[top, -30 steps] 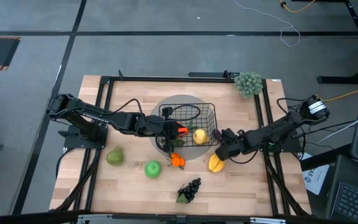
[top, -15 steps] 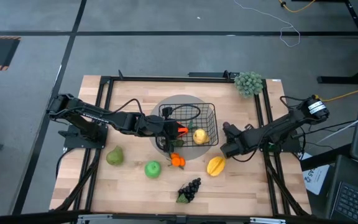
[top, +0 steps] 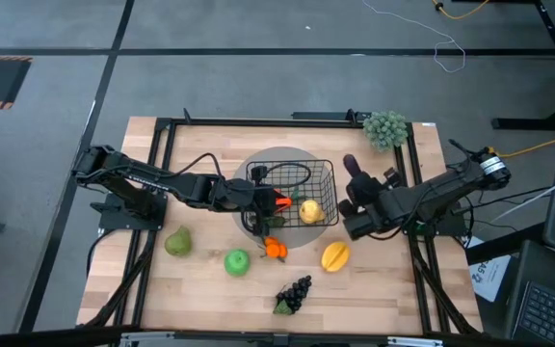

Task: Build produce basket
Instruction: Put the purple eggplant into the wire basket

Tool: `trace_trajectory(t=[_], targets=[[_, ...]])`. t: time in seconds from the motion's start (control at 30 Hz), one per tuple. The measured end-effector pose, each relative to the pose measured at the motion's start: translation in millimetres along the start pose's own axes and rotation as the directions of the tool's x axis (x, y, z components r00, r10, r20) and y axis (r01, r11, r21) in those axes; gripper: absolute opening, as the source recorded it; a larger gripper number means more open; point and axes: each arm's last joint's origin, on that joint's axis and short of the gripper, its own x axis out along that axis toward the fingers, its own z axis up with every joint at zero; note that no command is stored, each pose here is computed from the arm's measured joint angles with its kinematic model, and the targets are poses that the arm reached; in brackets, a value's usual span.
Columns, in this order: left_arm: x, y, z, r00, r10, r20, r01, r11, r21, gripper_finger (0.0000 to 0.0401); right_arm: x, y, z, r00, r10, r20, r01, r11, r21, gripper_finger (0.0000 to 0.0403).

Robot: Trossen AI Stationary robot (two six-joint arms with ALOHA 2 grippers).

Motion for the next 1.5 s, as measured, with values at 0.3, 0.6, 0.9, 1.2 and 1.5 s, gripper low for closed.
trace_trajectory(t=[0.3, 0.6, 0.9, 1.2, 1.5], targets=[[0, 0, 0, 1.0, 0.0, 0.0, 0.0, 1.0, -0.005, 0.0069, 10, 26, 34, 0.975, 0.187, 0.121, -0.186, 0.982, -0.026, 0.007], [0, 0, -1, 1.0, -0.001, -0.008, 0.001, 1.0, -0.003, 0.0069, 18, 46, 68, 0.877, 0.408, 0.255, -0.362, 0.908, -0.208, 0.008], [0, -1, -2, 1.0, -0.003, -0.018, 0.003, 1.0, 0.001, 0.0069, 28, 40, 76, 0.894, 0.367, 0.255, -0.331, 0.927, -0.175, 0.0089], [-14, -1, -10, 0.989, 0.061, -0.132, -0.055, 0.997, 0.048, 0.0069, 29, 40, 76, 0.889, 0.394, 0.235, -0.358, 0.916, -0.181, 0.0091], [-80, 3, -2, 0.973, 0.18, -0.145, -0.194, 0.977, -0.085, 0.0069, 30, 41, 74, 0.88, 0.426, 0.208, -0.39, 0.9, -0.194, 0.0091]])
